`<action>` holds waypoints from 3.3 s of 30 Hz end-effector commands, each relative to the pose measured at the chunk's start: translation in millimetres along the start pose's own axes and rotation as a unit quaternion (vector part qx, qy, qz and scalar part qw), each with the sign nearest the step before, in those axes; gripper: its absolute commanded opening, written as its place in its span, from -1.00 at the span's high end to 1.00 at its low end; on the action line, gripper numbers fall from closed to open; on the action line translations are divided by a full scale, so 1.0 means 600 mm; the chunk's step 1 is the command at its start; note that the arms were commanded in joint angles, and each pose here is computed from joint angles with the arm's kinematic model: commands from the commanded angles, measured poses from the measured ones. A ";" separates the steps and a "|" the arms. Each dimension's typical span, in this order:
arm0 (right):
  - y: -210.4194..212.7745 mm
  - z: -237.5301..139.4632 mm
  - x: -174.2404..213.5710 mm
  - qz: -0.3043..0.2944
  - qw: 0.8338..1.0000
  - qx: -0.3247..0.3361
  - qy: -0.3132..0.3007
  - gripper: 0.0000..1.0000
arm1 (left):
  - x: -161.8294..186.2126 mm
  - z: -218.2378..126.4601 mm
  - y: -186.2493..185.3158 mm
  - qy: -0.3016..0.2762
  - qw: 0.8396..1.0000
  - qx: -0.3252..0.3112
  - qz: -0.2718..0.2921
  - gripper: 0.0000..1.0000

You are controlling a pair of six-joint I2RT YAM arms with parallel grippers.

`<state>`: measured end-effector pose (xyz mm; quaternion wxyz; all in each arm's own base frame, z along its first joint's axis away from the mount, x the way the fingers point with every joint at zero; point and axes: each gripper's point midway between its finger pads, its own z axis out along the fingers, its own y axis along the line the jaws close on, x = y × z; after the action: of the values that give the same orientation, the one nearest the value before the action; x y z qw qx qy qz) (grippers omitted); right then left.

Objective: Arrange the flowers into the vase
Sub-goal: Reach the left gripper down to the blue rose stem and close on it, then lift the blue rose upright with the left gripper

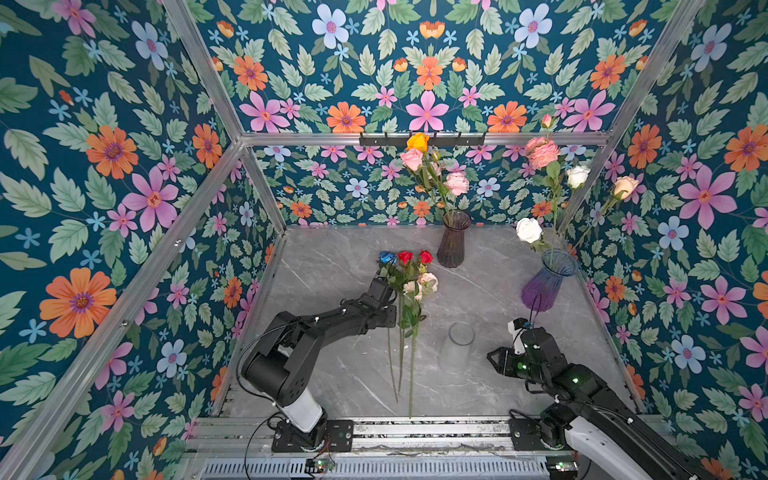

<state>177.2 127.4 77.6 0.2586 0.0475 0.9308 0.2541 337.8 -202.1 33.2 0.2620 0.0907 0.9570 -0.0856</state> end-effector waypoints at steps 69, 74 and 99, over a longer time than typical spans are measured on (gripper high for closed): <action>0.010 -0.010 -0.009 -0.016 0.999 -0.026 -0.031 0.12 | 0.167 -0.067 0.063 0.149 0.987 -0.068 0.009 0.45; 0.011 -0.012 -0.011 -0.016 0.999 -0.027 -0.034 0.13 | 0.184 -0.053 0.075 0.174 0.977 -0.120 0.043 0.65; 0.011 -0.011 -0.010 -0.016 0.999 -0.027 -0.033 0.13 | -0.029 -0.224 -0.034 -0.053 0.998 0.038 -0.005 1.00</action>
<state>174.5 127.4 83.7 0.2817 0.0380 0.9199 0.2702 285.9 -191.6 142.1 0.3014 0.0926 0.9431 -0.1056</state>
